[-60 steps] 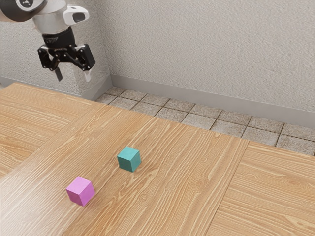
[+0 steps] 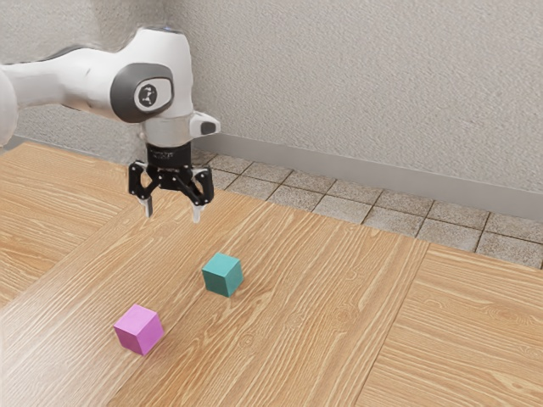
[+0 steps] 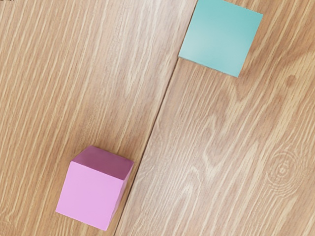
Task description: Pick up the blue block with one arm, and put the blue block on the pink block with one arm
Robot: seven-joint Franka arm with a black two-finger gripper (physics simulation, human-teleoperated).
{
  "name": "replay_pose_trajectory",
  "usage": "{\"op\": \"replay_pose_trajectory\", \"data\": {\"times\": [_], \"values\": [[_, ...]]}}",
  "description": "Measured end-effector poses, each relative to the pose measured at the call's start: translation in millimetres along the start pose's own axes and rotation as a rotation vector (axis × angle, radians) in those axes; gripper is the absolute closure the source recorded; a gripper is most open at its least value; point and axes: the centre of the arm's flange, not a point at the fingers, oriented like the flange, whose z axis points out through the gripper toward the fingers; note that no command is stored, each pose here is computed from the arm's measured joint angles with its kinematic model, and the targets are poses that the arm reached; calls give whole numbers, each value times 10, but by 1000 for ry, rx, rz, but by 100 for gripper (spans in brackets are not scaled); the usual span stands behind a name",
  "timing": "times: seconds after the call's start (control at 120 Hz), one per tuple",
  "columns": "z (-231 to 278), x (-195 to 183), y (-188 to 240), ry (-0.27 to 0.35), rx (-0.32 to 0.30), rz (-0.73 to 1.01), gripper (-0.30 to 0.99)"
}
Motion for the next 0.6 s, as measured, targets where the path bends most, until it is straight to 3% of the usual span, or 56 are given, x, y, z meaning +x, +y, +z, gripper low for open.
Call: {"op": "replay_pose_trajectory", "data": {"times": [0.117,0.275,0.6], "values": [[550,198,114,7,0,46,0],[983,330,219,72,-30,103,0],[1405,491,330,152,-90,172,0]]}}
